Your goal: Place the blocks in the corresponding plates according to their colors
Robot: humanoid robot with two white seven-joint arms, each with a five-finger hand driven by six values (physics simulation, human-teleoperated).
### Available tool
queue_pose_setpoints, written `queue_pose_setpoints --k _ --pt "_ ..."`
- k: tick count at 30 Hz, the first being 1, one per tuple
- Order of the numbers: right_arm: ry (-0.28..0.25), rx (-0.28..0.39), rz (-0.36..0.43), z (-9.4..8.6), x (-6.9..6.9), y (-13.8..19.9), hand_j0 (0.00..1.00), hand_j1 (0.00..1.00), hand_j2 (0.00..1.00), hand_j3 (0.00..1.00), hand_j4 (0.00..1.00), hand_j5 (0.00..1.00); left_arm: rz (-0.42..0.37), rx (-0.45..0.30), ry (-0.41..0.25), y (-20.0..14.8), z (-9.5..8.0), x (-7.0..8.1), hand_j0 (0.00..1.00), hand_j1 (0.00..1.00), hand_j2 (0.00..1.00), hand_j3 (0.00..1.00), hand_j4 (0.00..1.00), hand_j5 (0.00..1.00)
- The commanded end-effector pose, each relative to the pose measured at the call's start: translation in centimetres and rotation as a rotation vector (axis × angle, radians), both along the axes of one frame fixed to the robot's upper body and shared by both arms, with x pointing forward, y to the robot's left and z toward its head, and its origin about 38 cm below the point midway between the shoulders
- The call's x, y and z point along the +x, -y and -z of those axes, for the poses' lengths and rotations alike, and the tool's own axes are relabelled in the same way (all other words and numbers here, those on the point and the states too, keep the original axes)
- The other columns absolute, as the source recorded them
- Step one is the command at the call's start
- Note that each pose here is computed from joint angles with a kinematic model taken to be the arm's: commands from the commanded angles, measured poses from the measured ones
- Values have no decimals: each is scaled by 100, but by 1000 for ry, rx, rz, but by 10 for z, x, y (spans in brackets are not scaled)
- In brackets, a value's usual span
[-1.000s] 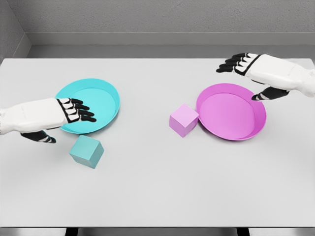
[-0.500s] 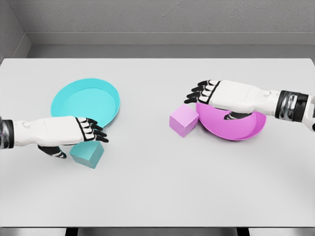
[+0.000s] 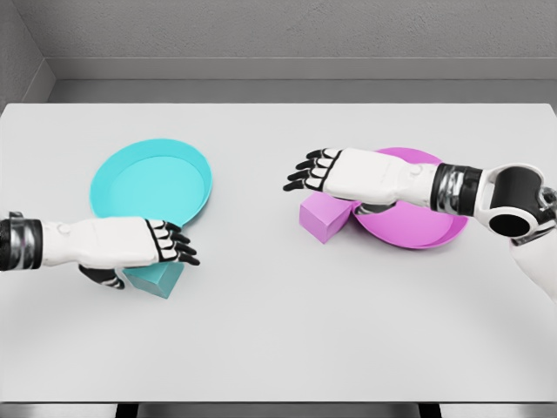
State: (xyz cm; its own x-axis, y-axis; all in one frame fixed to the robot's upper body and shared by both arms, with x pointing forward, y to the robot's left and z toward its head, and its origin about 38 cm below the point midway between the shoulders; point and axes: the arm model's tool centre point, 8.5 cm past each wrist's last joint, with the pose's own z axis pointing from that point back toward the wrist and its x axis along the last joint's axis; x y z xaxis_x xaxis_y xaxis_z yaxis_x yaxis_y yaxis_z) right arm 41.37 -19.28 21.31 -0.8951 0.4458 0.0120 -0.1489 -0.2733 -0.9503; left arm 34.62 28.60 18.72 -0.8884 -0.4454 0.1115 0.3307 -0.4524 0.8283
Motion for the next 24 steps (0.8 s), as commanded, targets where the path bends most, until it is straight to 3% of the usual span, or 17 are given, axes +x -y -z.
queue_pose_setpoints --k 1,8,15,24 --pt "-26 12 15 8 5 -4 100 100 100 100 100 100 7 8 -2 3 4 -1 100 100 100 100 100 100" --pt "-44 17 -6 16 2 -14 100 100 100 100 100 100 7 15 -2 3 6 -1 100 100 100 100 100 100" --pt "-114 0 52 40 11 2 100 100 100 100 100 100 3 53 20 0 9 1 100 100 100 100 100 100" --pt "-138 5 67 48 14 3 100 100 100 100 100 100 7 69 26 1 11 1 100 100 100 100 100 100"
